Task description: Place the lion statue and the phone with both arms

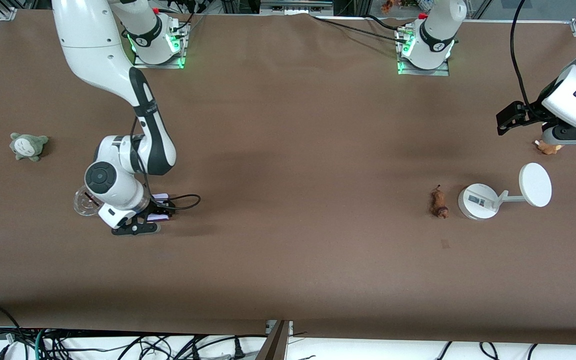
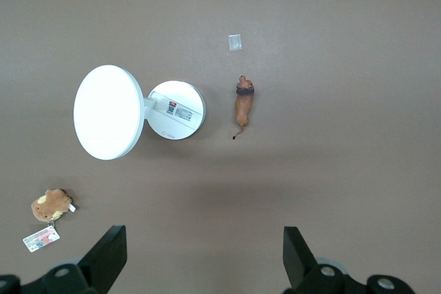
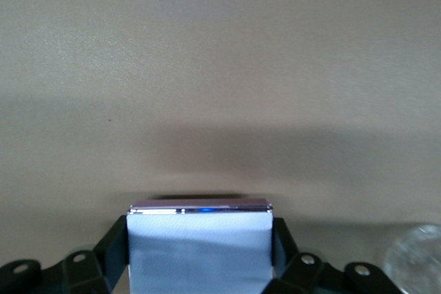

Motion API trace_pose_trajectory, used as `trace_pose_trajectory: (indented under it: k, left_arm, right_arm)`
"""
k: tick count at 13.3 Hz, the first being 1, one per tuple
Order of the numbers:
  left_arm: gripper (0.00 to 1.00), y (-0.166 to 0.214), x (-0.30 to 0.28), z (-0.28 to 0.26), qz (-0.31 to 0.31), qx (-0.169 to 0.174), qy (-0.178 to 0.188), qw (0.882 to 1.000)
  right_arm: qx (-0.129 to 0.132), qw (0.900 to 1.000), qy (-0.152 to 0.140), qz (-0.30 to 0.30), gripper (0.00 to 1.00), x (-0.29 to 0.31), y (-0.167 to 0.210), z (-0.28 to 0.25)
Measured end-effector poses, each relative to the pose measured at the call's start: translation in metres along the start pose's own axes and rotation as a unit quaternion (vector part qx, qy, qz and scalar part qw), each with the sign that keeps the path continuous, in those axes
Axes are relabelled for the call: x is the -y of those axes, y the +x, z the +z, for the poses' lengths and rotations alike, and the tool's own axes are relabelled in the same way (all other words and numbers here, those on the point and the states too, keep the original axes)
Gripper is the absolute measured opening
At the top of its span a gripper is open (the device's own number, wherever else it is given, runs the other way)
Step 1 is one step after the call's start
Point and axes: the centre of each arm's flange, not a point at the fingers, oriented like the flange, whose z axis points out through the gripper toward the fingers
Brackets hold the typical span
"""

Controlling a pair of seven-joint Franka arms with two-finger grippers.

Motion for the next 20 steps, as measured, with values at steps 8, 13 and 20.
trace_pose_trajectory:
  k: [8,13,20]
  left_arm:
    - [1.00,0.000,0.001,-0.009,0.001,-0.007,0.000,1.000]
    - [1.00,0.000,0.000,-0.009,0.002,-0.008,0.000,1.000]
    - [1.00,0.002,-0.005,-0.012,0.007,-0.011,-0.001,1.000]
  right_arm:
    - [-0.002,1.000,0.003,0.000,1.00,0.002,0.004,-0.007]
    - [0.072,0.996,0.056,0.007,1.00,-0.007,-0.002,-0.137]
    - [0.125,0.987,0.103,0.023,1.00,-0.058,-0.072,-0.335]
